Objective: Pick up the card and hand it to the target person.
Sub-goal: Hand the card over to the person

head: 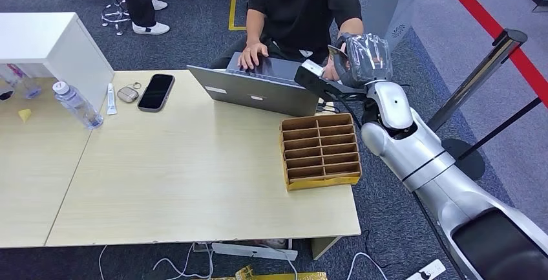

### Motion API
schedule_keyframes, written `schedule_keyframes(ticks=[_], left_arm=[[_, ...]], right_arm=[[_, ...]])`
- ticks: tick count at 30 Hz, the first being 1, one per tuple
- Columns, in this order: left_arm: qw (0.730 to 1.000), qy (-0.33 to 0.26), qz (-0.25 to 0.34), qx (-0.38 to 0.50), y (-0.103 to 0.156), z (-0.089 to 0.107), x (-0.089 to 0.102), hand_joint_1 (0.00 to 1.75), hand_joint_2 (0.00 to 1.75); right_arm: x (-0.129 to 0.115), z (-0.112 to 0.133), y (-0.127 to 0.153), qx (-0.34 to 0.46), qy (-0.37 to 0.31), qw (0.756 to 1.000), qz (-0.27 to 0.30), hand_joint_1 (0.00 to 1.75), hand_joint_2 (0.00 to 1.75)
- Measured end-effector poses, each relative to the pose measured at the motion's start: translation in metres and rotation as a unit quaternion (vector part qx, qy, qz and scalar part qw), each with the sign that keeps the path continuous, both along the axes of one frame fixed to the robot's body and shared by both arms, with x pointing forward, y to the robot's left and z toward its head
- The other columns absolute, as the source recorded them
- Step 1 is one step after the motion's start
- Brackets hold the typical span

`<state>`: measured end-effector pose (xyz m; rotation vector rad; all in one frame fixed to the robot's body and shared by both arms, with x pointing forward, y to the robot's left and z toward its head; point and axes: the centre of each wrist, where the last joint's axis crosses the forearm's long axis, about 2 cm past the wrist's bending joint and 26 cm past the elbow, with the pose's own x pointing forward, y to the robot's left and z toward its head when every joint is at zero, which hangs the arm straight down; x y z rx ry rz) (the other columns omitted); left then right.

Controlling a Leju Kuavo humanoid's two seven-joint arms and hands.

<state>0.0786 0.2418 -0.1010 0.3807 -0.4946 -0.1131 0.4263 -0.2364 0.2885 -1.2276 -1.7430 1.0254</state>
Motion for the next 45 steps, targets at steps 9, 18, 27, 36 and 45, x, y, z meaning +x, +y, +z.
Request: schedule_keyframes(ticks=[9,18,27,36,45], left_arm=[[1.000,-0.001,-0.008,0.001,0.000,0.000,0.001,0.00,0.00],[1.000,-0.001,-0.011,0.001,-0.001,0.000,0.002,0.00,0.00],[1.000,-0.002,-0.012,0.001,-0.001,0.000,0.002,0.00,0.00],[1.000,0.000,-0.011,0.001,-0.001,0.000,0.002,0.00,0.00],[1.000,0.000,-0.008,-0.001,-0.004,0.000,0.000,0.00,0.00]], right_arm=[[0.007,-0.010,-0.001,-0.005,0.022,1.000,-0.013,1.21,1.75],[0.010,-0.025,-0.003,-0.032,0.053,0.998,-0.031,0.00,1.75],[0.011,-0.033,-0.004,-0.040,0.058,0.997,-0.042,0.00,1.75],[0.008,-0.032,-0.007,0.008,-0.039,0.997,-0.064,0.00,1.75],[-0.011,-0.043,-0.014,0.084,-0.129,0.987,-0.045,0.00,1.75]])
